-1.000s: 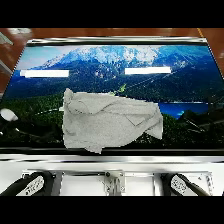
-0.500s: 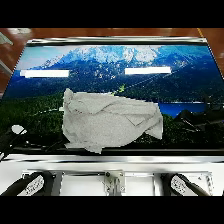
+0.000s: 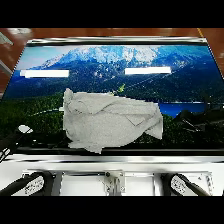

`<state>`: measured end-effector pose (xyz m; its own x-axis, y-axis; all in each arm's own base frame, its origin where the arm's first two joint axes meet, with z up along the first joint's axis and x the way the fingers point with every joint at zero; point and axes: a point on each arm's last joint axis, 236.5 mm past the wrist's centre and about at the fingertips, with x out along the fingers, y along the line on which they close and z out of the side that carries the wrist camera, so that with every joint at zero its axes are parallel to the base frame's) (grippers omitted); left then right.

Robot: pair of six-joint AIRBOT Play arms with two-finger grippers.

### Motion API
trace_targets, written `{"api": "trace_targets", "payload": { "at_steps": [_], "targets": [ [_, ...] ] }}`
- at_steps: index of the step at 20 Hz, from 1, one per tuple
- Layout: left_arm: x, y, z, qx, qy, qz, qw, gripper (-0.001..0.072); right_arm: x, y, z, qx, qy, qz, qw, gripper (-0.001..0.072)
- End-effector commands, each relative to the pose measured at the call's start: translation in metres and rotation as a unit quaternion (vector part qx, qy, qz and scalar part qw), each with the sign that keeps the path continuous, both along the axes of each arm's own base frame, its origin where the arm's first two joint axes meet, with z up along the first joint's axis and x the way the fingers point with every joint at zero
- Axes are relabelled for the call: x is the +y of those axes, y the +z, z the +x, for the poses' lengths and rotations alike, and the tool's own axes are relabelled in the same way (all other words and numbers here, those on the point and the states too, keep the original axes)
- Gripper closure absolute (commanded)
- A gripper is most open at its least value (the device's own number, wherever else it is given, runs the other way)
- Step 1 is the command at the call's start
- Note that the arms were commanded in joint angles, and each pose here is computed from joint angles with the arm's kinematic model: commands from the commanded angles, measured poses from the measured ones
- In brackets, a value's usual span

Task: Fold the shirts.

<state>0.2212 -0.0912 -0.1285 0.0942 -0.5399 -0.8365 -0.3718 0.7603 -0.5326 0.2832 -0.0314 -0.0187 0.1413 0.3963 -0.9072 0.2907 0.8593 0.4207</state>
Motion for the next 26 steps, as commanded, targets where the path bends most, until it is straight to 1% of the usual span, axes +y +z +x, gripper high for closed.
{"api": "trace_targets", "payload": {
  "at_steps": [1, 4, 5, 6, 11, 15, 18, 19, 20, 22, 23, 24, 25, 26],
  "targets": [
    [-0.004, 0.005, 0.014, -0.014, 0.011, -0.008, 1.000, 0.0669, -0.001, -0.021, -0.022, 0.041, 0.001, -0.006, 0.999, 0.0035],
    [-0.001, 0.027, 0.036, -0.055, 0.008, -0.004, 0.998, 0.0669, 0.039, -0.049, -0.041, 0.080, -0.006, 0.084, 0.993, 0.0035],
    [-0.001, 0.035, 0.043, -0.068, 0.006, -0.003, 0.998, 0.0670, 0.047, -0.057, -0.041, 0.082, -0.009, 0.104, 0.991, 0.0036],
    [-0.001, 0.044, 0.048, -0.080, 0.002, -0.004, 0.997, 0.0670, 0.050, -0.064, -0.041, 0.084, -0.014, 0.111, 0.990, 0.0036],
    [-0.004, 0.072, 0.064, -0.108, -0.015, -0.012, 0.994, 0.0670, 0.041, -0.079, -0.028, 0.073, -0.039, 0.098, 0.992, 0.0037],
    [-0.013, 0.084, 0.073, -0.119, 0.003, -0.039, 0.992, 0.0669, 0.042, -0.097, -0.032, 0.079, -0.058, 0.094, 0.991, 0.0037],
    [-0.014, 0.086, 0.074, -0.121, 0.005, -0.044, 0.992, 0.0670, 0.046, -0.110, -0.029, 0.076, -0.090, 0.102, 0.988, 0.0037],
    [-0.014, 0.086, 0.074, -0.121, 0.006, -0.043, 0.992, 0.0669, 0.050, -0.113, -0.029, 0.079, -0.087, 0.104, 0.988, 0.0052],
    [-0.014, 0.086, 0.075, -0.121, 0.006, -0.043, 0.992, 0.0670, 0.055, -0.116, -0.029, 0.082, -0.075, 0.100, 0.989, 0.0101],
    [-0.013, 0.086, 0.075, -0.122, 0.007, -0.043, 0.992, 0.0670, 0.072, -0.123, -0.027, 0.080, -0.044, 0.088, 0.992, 0.0107],
    [-0.013, 0.086, 0.075, -0.122, 0.007, -0.043, 0.992, 0.0670, 0.078, -0.125, -0.024, 0.073, -0.029, 0.079, 0.994, 0.0228],
    [-0.013, 0.086, 0.075, -0.122, 0.007, -0.043, 0.992, 0.0669, 0.082, -0.124, -0.020, 0.065, -0.016, 0.071, 0.995, 0.0485],
    [-0.014, 0.086, 0.075, -0.124, 0.004, -0.042, 0.991, 0.0670, 0.086, -0.120, -0.015, 0.059, -0.008, 0.072, 0.996, 0.0650],
    [-0.014, 0.087, 0.075, -0.133, -0.008, -0.040, 0.990, 0.0670, 0.089, -0.112, -0.009, 0.055, 0.005, 0.075, 0.996, 0.0651]
  ]
}}
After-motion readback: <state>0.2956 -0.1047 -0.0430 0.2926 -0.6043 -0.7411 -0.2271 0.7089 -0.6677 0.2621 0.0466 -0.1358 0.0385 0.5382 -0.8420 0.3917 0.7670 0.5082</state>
